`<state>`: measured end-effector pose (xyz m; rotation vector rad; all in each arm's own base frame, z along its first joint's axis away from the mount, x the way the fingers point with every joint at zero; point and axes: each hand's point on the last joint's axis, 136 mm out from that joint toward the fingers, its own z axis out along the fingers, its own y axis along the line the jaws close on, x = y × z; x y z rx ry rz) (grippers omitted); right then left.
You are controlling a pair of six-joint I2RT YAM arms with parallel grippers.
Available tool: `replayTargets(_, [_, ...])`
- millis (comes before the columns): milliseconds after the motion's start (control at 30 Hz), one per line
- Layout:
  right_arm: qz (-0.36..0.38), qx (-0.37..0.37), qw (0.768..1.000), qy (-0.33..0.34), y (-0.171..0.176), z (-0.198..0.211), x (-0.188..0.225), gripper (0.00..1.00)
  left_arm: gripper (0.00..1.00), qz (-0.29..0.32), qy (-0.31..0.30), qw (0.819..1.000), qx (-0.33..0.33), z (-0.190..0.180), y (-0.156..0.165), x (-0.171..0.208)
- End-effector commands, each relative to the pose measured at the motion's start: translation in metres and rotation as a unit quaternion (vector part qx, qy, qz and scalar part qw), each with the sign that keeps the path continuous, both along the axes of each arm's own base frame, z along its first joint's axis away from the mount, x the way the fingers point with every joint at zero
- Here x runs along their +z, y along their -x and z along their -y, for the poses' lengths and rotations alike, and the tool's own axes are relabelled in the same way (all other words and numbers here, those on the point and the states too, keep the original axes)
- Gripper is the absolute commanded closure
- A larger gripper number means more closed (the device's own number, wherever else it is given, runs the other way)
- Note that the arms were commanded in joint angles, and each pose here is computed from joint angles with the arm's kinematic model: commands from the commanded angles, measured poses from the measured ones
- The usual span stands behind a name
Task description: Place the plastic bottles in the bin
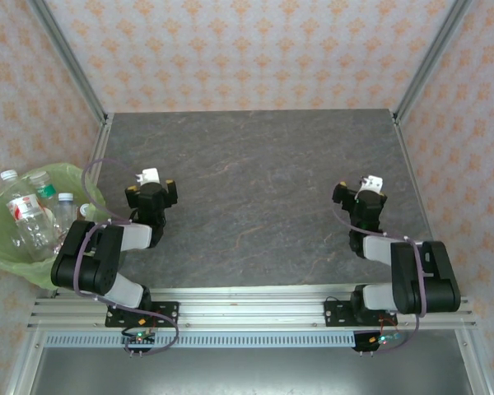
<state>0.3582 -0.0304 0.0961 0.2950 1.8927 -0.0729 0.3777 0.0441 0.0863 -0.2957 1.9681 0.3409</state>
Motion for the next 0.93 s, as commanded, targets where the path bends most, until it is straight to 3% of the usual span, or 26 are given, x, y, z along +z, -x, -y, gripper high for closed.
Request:
replayTargets(0, [0.063,0.003,0.998,-0.006,-0.004,0.000,0.012,0.01,0.00,0.035,0.002,0.999,0.027,-0.009,-0.001,0.015])
replayTargets(67, [0.065,0.004,0.998,-0.004,-0.010,-0.001,0.006,0.01,0.00,0.034,0.002,0.999,0.027,-0.009,-0.001,0.015])
replayTargets(200, [-0.032,-0.009,0.999,0.000,-0.036,0.002,-0.009,0.01,0.00,0.034,0.002,0.999,0.026,-0.009,-0.001,0.015])
replayTargets(533, [-0.023,0.066,0.997,-0.010,-0.036,-0.020,-0.008,0.01,0.00,0.035,0.002,0.999,0.026,-0.009,-0.001,0.015])
replayTargets(900, [-0.025,0.029,0.999,-0.008,-0.036,-0.008,-0.008,0.01,0.00,0.034,0.002,0.999,0.023,-0.008,-0.002,0.014])
